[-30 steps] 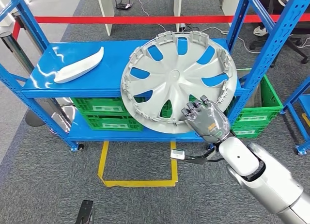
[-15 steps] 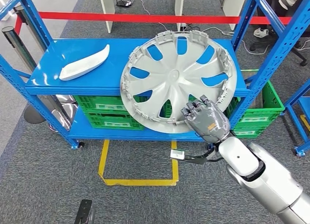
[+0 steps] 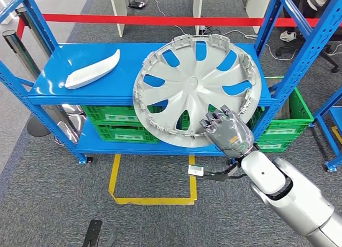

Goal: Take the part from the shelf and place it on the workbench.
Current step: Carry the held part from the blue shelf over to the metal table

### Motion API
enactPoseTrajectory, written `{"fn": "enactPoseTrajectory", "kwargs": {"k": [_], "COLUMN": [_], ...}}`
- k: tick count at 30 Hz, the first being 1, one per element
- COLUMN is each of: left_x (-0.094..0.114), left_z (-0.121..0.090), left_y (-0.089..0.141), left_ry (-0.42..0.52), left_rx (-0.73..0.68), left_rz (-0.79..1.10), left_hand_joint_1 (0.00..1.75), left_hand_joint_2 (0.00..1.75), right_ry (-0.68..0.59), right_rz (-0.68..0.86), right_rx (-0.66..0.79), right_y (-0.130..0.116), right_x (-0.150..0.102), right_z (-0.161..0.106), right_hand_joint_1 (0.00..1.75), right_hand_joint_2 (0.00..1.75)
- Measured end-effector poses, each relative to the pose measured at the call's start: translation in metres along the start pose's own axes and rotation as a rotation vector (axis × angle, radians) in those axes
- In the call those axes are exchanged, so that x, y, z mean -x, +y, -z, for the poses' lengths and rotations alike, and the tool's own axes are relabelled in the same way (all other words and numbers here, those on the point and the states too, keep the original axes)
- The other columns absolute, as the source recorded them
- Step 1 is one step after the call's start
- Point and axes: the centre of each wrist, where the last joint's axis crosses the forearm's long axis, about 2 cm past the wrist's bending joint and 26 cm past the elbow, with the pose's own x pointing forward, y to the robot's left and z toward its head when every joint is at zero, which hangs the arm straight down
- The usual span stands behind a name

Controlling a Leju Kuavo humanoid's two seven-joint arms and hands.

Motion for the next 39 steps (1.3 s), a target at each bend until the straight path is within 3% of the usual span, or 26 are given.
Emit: {"fn": "enactPoseTrajectory", "kwargs": {"k": [28,39], "left_x": [-0.0032,-0.0037], "left_z": [-0.0004,-0.0009], "left_y": [-0.0049,-0.0046], "left_ry": [-0.003,-0.087], "left_rx": [0.013,-0.093], "left_rz": [-0.019,-0.028], "left_hand_joint_1": [0.0,0.0], "left_hand_joint_2": [0.0,0.0], "right_ry": [-0.027,-0.028], "right_rz": [0.055,0.045], "right_rx": [0.003,0.01], "right_y": [-0.0007,-0.003], "right_x": [0.0,0.0053], "right_z": [-0.0019,-0.0017], "right_hand_joint_1": [1.75,1.75], "right_hand_joint_2": [1.75,1.75]}}
